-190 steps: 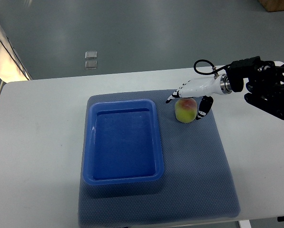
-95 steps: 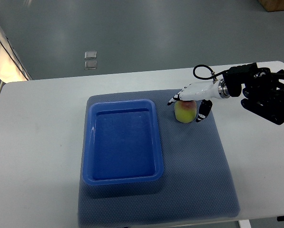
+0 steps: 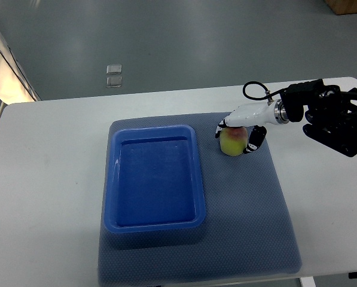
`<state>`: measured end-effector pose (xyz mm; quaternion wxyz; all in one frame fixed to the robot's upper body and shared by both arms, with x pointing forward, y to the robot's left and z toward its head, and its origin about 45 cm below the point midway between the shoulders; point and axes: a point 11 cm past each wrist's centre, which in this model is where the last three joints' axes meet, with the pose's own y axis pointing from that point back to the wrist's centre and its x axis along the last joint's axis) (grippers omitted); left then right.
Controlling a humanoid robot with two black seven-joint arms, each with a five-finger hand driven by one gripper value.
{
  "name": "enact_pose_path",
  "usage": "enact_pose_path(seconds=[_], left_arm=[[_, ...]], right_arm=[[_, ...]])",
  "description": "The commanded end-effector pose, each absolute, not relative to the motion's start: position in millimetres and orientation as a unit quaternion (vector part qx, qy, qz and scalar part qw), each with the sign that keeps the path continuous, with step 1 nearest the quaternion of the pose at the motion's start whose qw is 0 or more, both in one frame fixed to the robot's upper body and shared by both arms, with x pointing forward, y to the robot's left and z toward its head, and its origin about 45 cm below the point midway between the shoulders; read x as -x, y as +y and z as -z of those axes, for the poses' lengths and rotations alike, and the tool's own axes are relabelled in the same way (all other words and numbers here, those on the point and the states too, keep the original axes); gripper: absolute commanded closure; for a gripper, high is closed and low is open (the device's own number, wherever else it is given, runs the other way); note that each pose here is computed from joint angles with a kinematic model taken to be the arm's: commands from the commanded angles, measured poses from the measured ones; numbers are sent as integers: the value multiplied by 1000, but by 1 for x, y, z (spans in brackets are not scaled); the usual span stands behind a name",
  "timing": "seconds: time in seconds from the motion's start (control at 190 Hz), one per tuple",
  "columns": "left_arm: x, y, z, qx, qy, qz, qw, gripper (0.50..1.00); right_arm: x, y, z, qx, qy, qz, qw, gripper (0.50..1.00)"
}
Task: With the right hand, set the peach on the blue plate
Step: 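Lift the peach with the right hand and carry it over the tray, then lower the peach into the blue tray and open the right hand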
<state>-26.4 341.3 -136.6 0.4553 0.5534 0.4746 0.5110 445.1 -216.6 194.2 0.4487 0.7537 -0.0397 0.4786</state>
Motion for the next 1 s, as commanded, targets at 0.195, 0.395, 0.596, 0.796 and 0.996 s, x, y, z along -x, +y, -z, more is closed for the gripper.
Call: enact_pose_path(seconds=[0.195, 0.395, 0.596, 0.796, 0.996], left_arm=[[26, 341, 137, -553, 475, -511, 455, 500], [26, 341, 137, -553, 475, -511, 455, 500], [26, 341, 137, -553, 475, -511, 455, 500], [26, 341, 137, -553, 475, -511, 455, 500], [26, 341, 137, -553, 475, -511, 455, 500]], right_arm=[[-453, -213, -211, -752, -49, -488, 441, 785], [-467, -192, -249, -752, -73, -512, 408, 779], [-464, -124, -268, -766, -55, -535, 352, 775], [-441, -58, -262, -782, -13, -544, 305, 771], [-414, -20, -237, -800, 22, -530, 279, 760]])
